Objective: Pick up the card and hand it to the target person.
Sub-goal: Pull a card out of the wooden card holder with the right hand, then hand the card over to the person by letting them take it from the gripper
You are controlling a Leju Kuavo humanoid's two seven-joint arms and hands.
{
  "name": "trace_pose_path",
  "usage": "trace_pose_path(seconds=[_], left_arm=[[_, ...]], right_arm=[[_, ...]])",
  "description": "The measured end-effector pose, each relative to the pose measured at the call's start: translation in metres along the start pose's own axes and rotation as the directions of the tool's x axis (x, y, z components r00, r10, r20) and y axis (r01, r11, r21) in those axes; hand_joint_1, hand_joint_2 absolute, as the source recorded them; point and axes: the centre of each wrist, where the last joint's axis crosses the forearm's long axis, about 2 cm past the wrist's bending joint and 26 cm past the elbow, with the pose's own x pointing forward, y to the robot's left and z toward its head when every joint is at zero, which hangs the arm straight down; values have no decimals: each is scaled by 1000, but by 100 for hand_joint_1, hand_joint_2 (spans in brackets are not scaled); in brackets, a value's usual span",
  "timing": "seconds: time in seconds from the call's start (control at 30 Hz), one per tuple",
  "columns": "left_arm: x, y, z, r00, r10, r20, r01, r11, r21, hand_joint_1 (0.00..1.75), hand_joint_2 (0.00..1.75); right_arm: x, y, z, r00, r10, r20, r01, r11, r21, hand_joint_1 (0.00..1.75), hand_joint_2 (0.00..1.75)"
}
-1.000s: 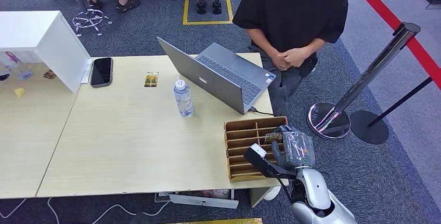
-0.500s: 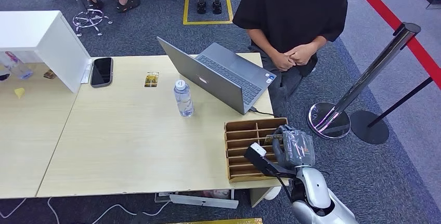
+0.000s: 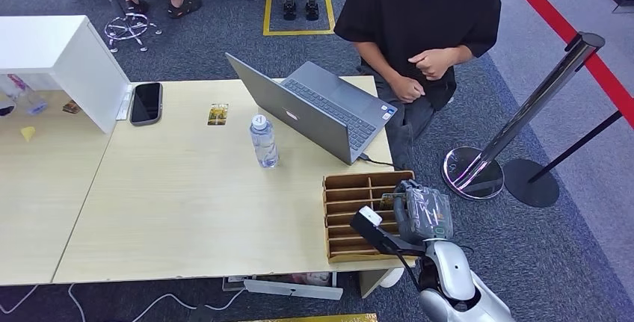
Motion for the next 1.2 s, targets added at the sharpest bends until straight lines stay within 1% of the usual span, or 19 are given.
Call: trace_pose_path(seconds=[0.2,0.43,0.7,0.87,1.0,1.2], left_arm=[[1,0,0,1000,0,1,0,1000,1,0,0],[1,0,0,1000,0,2,0,1000,0,0,0],[1,0,0,1000,0,5,0,1000,1,0,0],[1,0,0,1000,1,8,-1,1000,1,0,0],[1,0,0,1000,1,9,-1,1000,1,0,0],[1,0,0,1000,-3,10,3,1000,0,0,0]], right_arm=[[0,0,0,1000,10,3,-10,1000,-6,141,175],[-2,-2,0,999,53,10,-53,998,-30,138,175],[-1,-21,-3,996,80,30,-77,993,-92,130,175],[2,-31,-4,996,81,45,-75,989,-126,131,175],[3,-37,-4,996,79,52,-70,987,-144,136,175],[2,-49,-7,995,79,55,-68,981,-180,136,175]])
